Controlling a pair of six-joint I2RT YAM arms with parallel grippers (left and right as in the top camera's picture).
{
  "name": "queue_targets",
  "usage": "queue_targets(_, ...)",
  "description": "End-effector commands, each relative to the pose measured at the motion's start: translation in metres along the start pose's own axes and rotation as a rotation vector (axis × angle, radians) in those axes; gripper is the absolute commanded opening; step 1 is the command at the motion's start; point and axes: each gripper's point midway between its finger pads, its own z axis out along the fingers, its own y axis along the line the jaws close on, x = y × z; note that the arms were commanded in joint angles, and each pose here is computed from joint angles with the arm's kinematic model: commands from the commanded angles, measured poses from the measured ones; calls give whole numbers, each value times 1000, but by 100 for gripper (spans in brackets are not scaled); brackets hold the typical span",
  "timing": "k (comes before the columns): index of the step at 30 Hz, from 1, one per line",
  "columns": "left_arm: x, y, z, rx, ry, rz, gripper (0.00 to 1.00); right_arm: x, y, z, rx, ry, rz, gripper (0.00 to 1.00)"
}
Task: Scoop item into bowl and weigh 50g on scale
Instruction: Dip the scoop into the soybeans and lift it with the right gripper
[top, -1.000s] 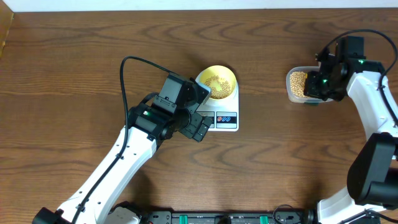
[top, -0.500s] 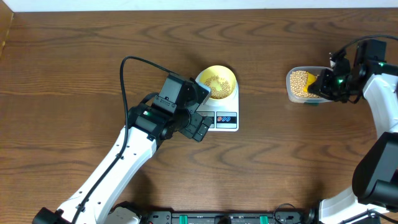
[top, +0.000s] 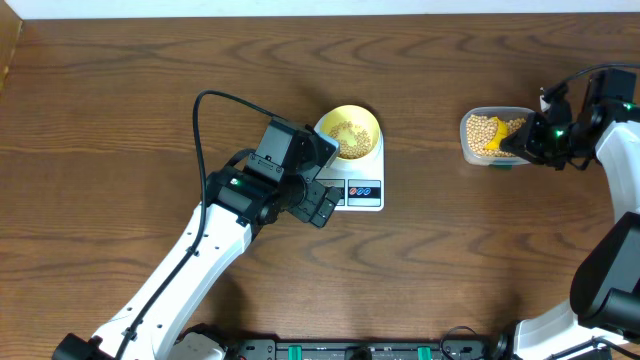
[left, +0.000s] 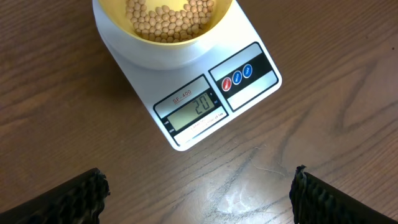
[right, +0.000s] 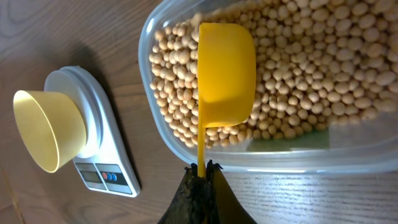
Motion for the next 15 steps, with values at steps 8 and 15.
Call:
queue_targets(8,5,2,3,-9,16,-8,96,-1,-6,-8,-84,-2,73,1)
queue_targets(15,5,2,3,-8,16,-8,96,-3,-12,-16,-111,-16,108,1)
